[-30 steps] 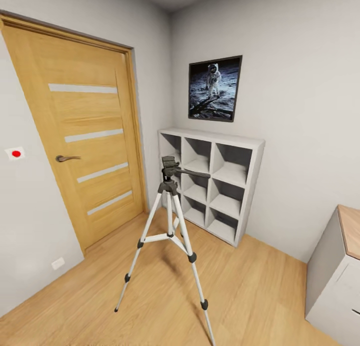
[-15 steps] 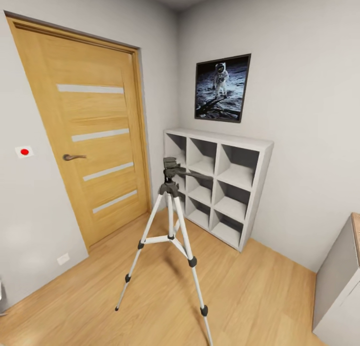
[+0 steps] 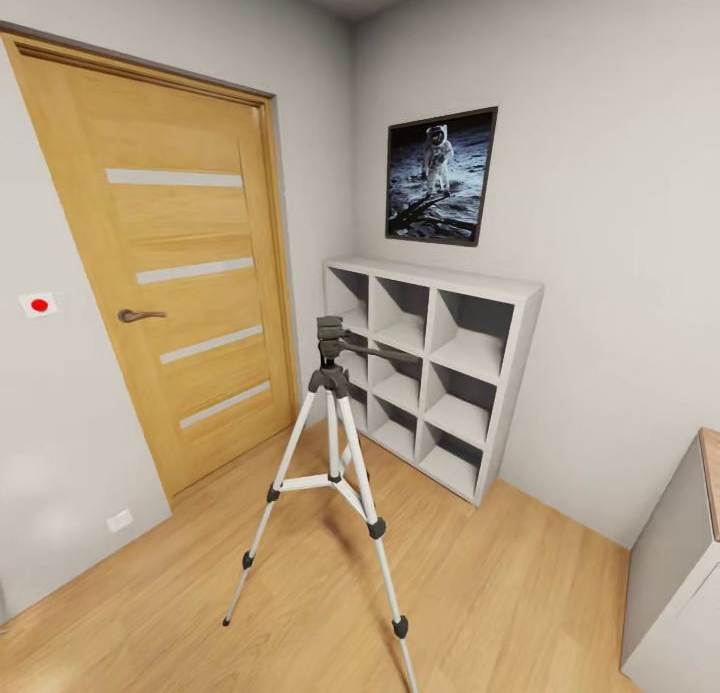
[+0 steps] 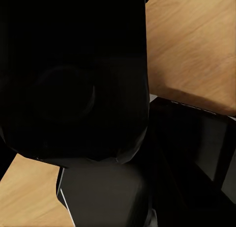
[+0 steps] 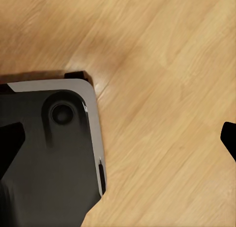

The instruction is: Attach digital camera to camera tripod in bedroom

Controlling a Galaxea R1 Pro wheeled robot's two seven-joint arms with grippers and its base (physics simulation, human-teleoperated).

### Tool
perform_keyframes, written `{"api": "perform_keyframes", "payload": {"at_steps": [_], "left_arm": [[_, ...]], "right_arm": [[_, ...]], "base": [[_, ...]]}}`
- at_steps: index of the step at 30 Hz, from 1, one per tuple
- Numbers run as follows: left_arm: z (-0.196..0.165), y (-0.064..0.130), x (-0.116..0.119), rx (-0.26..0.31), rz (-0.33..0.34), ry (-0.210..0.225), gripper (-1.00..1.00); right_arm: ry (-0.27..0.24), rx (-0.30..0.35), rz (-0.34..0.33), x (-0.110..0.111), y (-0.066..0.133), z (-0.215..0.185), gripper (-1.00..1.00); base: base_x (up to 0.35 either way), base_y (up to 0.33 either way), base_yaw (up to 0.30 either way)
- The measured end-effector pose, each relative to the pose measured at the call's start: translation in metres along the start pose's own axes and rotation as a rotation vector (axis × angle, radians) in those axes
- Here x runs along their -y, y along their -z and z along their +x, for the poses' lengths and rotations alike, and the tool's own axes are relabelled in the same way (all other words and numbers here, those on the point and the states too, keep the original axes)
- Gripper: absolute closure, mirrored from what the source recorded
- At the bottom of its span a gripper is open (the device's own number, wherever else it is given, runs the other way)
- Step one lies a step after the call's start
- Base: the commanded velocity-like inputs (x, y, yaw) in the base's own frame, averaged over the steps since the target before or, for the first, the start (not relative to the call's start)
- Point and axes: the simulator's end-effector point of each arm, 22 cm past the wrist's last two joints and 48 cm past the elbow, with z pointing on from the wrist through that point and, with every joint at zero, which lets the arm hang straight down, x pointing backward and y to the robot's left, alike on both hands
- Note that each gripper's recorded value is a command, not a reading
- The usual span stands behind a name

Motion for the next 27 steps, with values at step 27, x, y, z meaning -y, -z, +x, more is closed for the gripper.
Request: {"api": "perform_keyframes", "payload": {"at_steps": [27], "left_arm": [[-0.0008, 0.0002, -0.0012, 0.001, -0.001, 0.004, 1.0]], "right_arm": [[0.001, -0.003, -0.004, -0.0014, 0.0001, 0.0008, -1.0]], "base": [[0.023, -0.034, 0.0]]}}
